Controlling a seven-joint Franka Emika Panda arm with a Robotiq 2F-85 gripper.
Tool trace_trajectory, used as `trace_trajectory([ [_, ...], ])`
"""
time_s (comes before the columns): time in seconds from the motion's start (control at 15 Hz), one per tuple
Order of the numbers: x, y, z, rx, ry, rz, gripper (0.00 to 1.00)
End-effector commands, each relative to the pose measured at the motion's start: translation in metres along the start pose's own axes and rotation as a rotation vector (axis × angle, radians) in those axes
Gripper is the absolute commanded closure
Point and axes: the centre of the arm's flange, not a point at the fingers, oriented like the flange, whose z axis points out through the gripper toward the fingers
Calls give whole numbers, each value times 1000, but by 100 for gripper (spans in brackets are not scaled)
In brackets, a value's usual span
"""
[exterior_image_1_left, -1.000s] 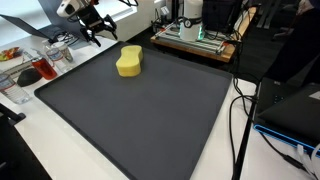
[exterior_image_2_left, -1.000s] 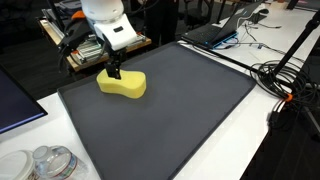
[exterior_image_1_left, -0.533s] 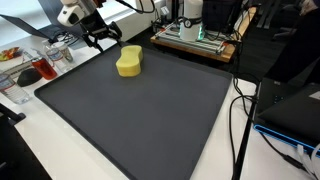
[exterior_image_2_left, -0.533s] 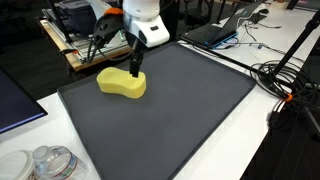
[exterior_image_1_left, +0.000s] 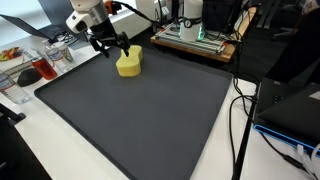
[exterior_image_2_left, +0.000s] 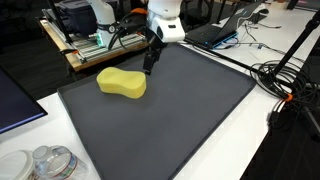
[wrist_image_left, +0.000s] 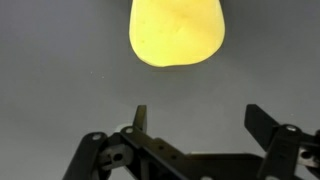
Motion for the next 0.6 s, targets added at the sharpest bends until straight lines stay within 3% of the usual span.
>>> trace_trajectory([
  [0.0, -19, -29, 11, -83, -3, 102, 0],
  [0.2, -33, -45, 21, -123, 1, 159, 0],
  [0.53, -55, -75, 43, -205, 108, 263, 0],
])
